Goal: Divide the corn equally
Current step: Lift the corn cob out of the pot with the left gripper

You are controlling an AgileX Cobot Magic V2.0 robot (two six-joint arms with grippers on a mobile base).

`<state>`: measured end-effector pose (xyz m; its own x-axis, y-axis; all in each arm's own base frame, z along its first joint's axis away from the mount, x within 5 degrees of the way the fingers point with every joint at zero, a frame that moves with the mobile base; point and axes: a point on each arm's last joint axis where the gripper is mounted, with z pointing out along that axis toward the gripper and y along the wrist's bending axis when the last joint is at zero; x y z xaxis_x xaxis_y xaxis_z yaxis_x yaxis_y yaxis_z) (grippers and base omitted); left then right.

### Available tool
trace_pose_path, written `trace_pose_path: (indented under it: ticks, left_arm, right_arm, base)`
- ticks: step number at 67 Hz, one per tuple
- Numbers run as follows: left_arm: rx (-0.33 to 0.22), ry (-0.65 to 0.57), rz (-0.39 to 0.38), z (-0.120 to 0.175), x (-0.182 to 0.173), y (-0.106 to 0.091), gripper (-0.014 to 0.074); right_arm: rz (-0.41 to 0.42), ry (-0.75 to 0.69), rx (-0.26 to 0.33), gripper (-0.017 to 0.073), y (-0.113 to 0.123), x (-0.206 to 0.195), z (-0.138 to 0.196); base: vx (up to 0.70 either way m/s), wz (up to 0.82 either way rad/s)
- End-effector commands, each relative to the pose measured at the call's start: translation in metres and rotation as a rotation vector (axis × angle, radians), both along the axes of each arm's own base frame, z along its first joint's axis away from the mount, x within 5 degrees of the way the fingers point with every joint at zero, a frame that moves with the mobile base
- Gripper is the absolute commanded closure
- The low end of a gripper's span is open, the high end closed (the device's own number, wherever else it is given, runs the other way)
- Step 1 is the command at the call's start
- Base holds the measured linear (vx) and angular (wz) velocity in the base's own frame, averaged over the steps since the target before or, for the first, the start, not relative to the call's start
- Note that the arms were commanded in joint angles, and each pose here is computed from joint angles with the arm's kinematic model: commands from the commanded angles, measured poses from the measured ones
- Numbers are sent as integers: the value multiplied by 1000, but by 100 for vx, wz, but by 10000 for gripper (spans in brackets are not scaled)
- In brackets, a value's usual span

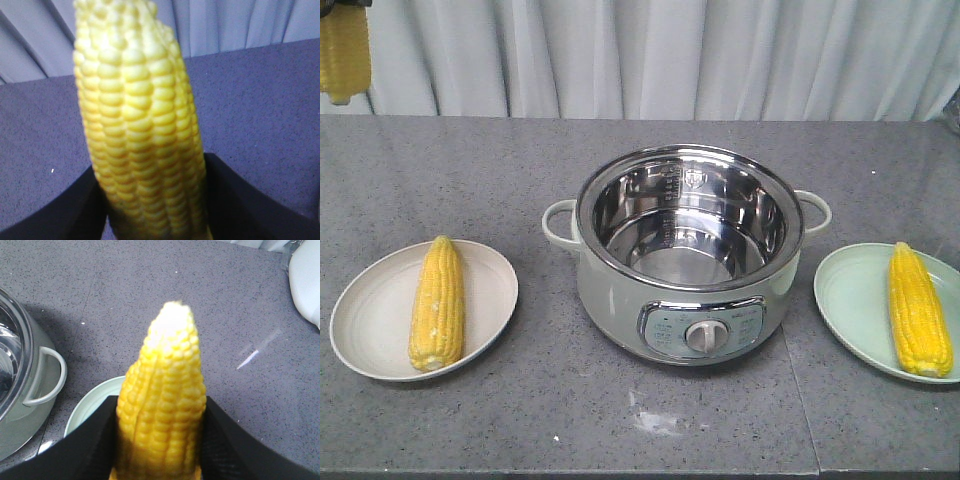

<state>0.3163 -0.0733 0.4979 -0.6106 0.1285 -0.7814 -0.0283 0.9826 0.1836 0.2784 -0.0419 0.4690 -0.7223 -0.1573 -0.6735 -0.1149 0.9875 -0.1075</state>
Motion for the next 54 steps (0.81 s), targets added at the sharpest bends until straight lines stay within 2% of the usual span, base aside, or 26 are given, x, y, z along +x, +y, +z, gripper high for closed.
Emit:
trace_pose_path:
  ticks: [1, 54]
  left_arm:
    - [-33, -71, 11, 15, -15, 10, 447]
    - [-30, -56, 10, 11, -14, 10, 447]
  right_arm:
    - [6, -57, -12, 554, 2, -13, 16]
    - [6, -57, -12, 554, 2, -13, 16]
  base:
    - [0, 0]
    - [0, 0]
